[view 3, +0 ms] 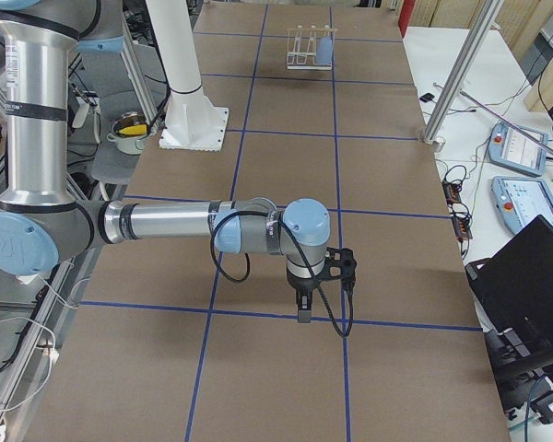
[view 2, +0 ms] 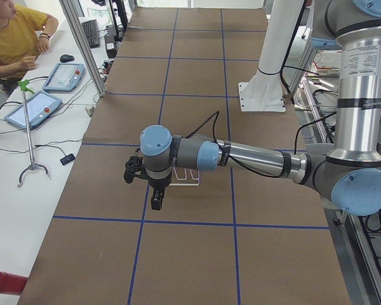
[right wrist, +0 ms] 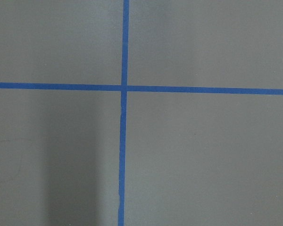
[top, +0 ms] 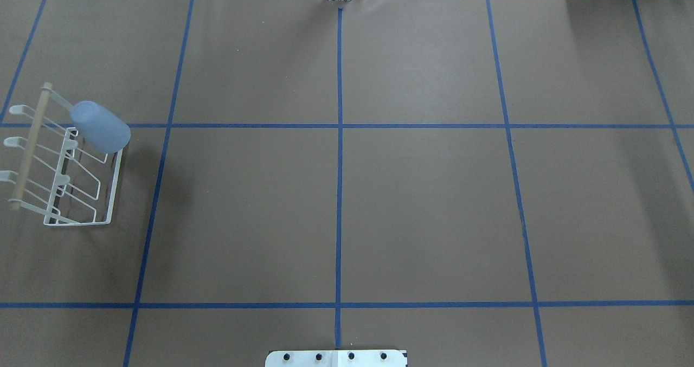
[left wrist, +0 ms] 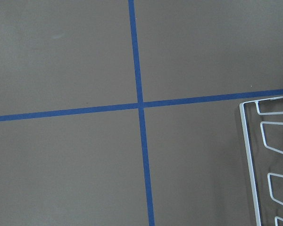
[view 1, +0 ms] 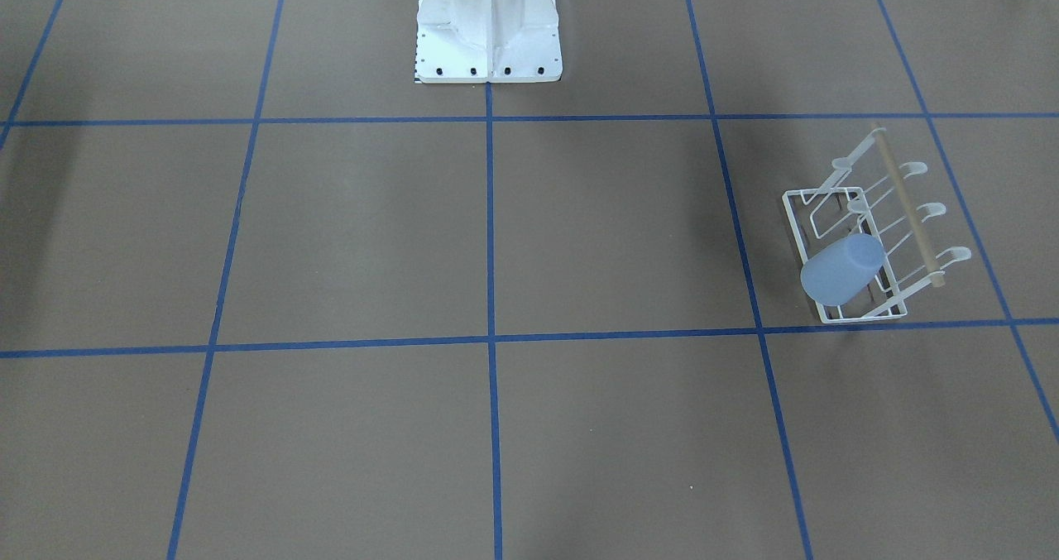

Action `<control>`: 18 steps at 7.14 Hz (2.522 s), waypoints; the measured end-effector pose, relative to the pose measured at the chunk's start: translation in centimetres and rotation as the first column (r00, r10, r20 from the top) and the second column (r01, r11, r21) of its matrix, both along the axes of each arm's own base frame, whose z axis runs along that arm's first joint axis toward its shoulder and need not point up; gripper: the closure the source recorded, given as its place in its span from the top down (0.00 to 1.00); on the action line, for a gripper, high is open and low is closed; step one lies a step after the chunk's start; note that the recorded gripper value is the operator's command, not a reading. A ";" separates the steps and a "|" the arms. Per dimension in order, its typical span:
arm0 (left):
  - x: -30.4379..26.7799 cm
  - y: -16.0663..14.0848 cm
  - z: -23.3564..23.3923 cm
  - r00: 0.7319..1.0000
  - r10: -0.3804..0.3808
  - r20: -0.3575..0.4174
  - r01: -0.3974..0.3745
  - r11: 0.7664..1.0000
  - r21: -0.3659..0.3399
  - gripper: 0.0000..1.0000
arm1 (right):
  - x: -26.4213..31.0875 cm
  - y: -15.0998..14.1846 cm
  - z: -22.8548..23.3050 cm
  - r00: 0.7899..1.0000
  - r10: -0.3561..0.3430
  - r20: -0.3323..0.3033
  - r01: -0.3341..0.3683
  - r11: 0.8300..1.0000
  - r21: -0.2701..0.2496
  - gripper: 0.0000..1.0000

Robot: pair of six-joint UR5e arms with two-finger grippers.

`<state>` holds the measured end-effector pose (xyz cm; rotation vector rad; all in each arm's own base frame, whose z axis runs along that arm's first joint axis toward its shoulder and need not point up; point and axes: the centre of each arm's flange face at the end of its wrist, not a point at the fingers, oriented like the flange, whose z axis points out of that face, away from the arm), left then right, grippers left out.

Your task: Hang cup on cup holder

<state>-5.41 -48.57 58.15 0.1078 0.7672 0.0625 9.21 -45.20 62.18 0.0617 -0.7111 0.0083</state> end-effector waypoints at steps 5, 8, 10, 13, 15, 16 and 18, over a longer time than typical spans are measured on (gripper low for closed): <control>-0.1 0.1 0.1 1.000 -0.004 0.000 0.004 1.000 -0.004 0.99 | -0.3 -0.1 0.0 1.000 -0.008 0.000 0.008 1.000 0.002 1.00; -0.1 0.1 0.1 1.000 -0.005 0.000 0.005 1.000 -0.006 0.99 | -0.4 -0.1 -0.1 1.000 -0.011 0.000 0.011 1.000 0.004 1.00; -0.1 0.1 0.2 1.000 -0.006 0.000 0.006 1.000 -0.008 0.99 | -0.5 -0.1 -0.2 1.000 -0.012 0.001 0.012 1.000 0.007 1.00; -0.1 0.1 0.2 1.000 -0.006 0.000 0.006 1.000 -0.008 0.99 | -0.7 -0.3 -0.4 1.000 -0.015 0.001 0.015 1.000 0.010 1.00; -0.1 0.1 0.1 1.000 -0.006 0.000 0.006 1.000 -0.007 0.99 | -0.9 -0.4 -0.5 1.000 -0.020 0.002 0.020 1.000 0.011 1.00; -0.1 0.1 0.2 1.000 -0.006 0.000 0.006 1.000 -0.008 0.99 | -1.0 -0.4 -0.5 1.000 -0.022 0.002 0.022 1.000 0.011 1.00; -0.1 0.1 0.2 1.000 -0.006 0.000 0.006 1.000 -0.008 0.99 | -1.1 -0.5 -0.5 1.000 -0.024 0.002 0.024 1.000 0.011 1.00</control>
